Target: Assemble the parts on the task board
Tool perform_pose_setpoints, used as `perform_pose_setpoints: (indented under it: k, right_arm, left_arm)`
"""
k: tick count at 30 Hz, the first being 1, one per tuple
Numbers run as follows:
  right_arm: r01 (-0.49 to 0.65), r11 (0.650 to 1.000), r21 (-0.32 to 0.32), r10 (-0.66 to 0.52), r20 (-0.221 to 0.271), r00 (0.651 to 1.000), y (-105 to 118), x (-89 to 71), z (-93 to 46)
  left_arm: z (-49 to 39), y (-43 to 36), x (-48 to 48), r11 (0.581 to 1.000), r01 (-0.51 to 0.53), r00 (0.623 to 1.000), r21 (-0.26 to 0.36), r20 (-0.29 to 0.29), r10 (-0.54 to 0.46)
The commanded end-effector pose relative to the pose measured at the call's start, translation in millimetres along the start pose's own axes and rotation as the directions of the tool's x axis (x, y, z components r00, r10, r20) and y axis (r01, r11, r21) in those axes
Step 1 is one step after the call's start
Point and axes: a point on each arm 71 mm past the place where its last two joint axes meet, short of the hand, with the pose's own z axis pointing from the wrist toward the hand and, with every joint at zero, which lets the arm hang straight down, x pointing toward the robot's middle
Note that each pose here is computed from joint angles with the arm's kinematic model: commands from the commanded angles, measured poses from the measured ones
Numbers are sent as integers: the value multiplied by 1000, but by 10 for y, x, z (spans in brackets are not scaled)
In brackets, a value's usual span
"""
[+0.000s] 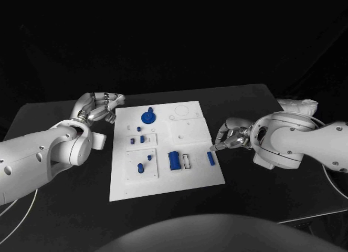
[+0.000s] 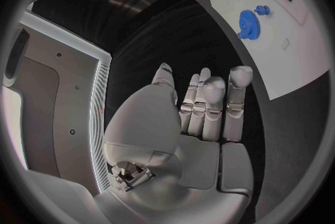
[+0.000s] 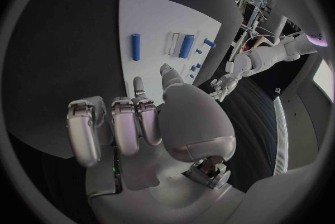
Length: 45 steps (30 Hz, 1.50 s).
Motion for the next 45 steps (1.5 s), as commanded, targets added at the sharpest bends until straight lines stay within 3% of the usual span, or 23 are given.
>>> perform_pose_setpoints:
  k: [1,10,23,45]
  right_arm:
    - [78,993,88,-79,16,997,-91,18,2]
    - [70,992,101,-72,17,997,-106,88,27]
    - [51,987,151,-46,-35,998,-135,231,108]
    - [82,984,155,-71,-73,995,-103,360,259]
  left_arm:
    - [11,-22,14,1000,-5,1000,13,-5,5]
    - [10,-18,-1,1000,-7,1000,14,-1,7]
    - [6,-12,-25,1000,-11,1000,15,5,11]
    - [-7,1,-57,1000,-12,1000,9,8,12]
